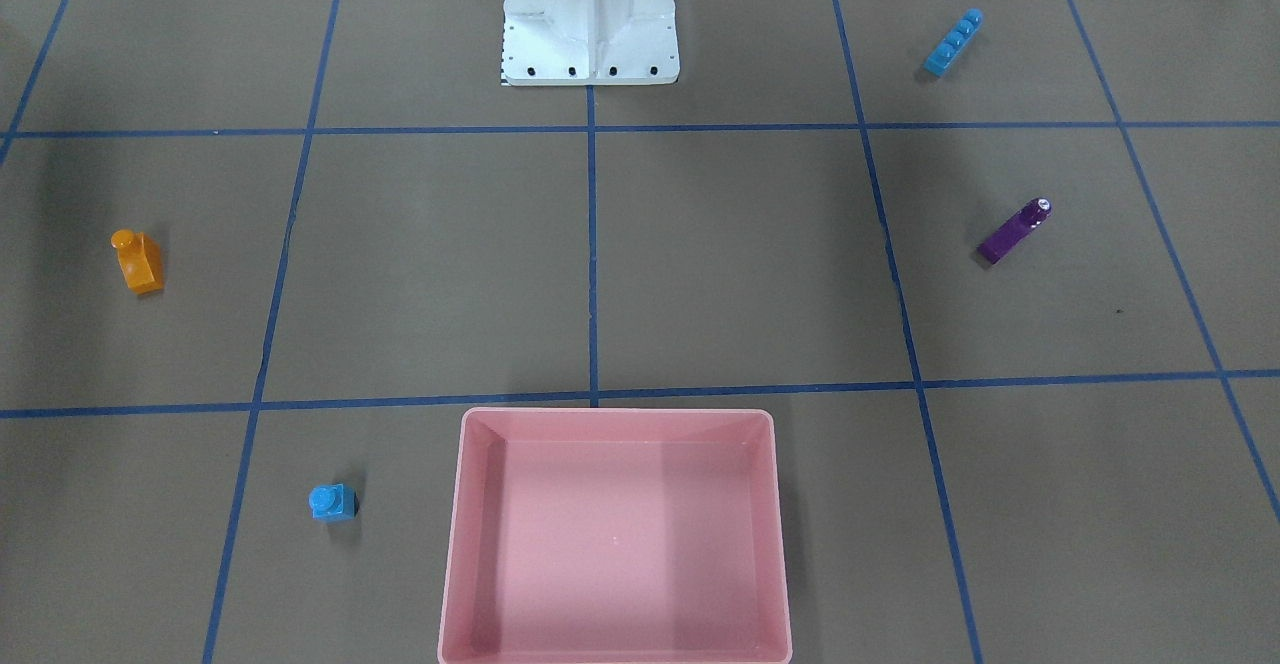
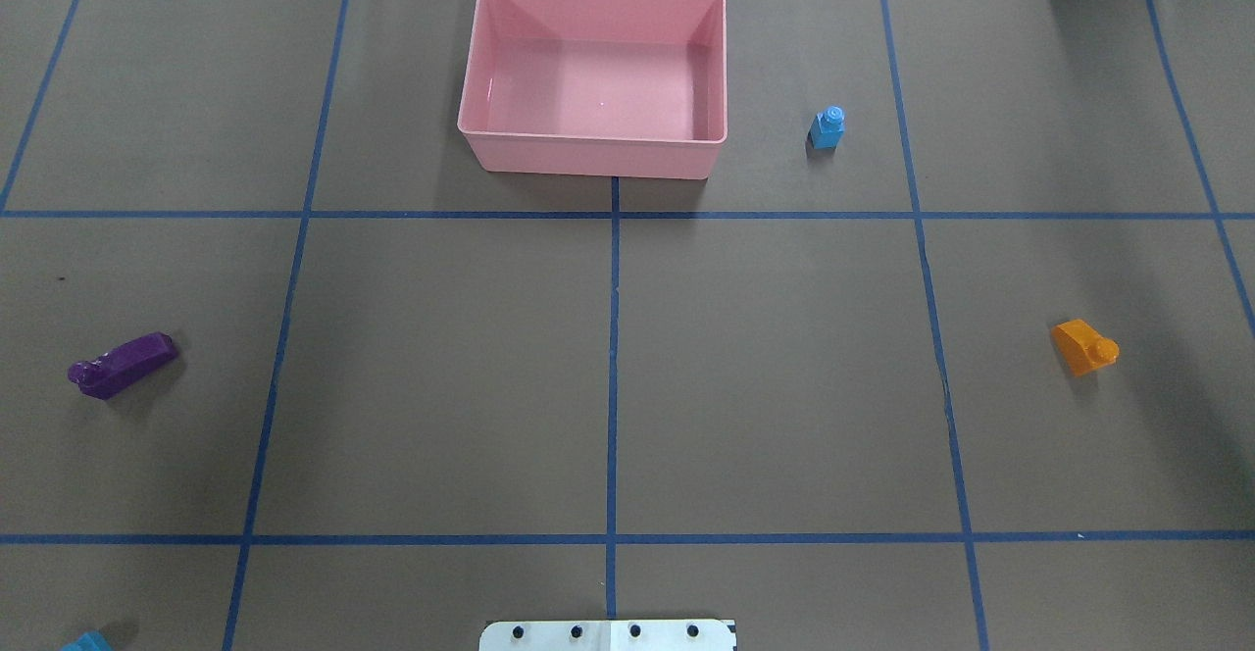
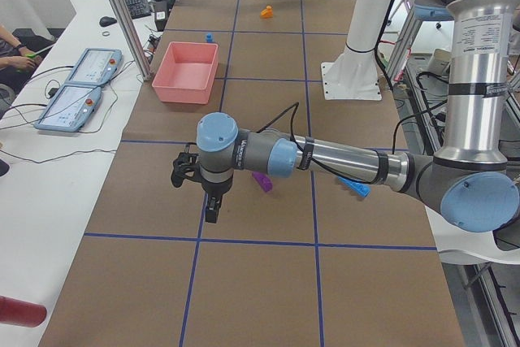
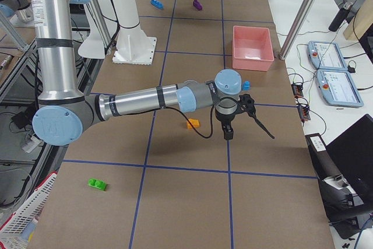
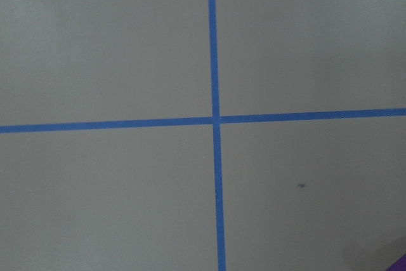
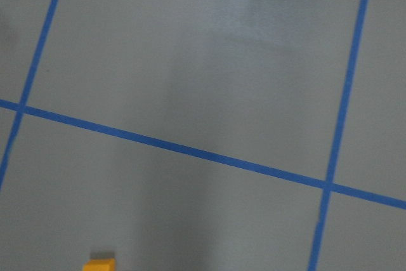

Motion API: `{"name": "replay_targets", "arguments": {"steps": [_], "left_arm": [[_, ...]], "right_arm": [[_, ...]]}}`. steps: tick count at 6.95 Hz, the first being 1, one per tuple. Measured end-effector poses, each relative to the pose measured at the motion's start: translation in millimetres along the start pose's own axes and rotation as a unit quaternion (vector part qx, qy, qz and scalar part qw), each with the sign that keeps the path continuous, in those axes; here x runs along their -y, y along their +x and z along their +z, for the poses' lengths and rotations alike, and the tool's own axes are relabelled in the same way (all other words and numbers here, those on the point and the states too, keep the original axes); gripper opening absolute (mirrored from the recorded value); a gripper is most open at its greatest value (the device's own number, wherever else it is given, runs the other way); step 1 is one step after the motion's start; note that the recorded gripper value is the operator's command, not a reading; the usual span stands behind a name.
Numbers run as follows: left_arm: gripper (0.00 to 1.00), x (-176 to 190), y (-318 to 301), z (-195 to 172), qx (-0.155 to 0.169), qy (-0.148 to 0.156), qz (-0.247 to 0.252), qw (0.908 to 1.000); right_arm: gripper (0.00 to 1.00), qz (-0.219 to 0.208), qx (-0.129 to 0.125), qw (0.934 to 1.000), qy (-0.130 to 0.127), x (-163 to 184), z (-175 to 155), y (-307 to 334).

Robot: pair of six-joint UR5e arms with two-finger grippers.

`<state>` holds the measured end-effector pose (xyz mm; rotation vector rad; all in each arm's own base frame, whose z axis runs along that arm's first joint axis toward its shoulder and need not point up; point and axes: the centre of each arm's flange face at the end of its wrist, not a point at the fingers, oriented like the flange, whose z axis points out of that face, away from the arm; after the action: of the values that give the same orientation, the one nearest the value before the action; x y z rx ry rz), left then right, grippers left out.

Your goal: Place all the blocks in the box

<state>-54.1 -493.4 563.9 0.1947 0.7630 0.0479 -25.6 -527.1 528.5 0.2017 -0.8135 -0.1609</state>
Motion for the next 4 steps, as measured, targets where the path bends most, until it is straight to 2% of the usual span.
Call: {"name": "replay_targets", "arguments": {"steps": [2, 4], "left_arm": [[1.00, 6.8, 19.6, -1.6, -0.026, 0.012, 0.027, 0.9992], [1.00, 6.9, 23.3, 1.1, -0.045, 0.008, 0.026, 0.9986]], "right_arm": [[1.00, 0.035, 0.012, 0.9993, -0.010, 19.9, 38.0, -96.6], [1.00, 0.014, 0.021, 0.9996, -0.012, 3.0, 70.8, -137.6]]}}
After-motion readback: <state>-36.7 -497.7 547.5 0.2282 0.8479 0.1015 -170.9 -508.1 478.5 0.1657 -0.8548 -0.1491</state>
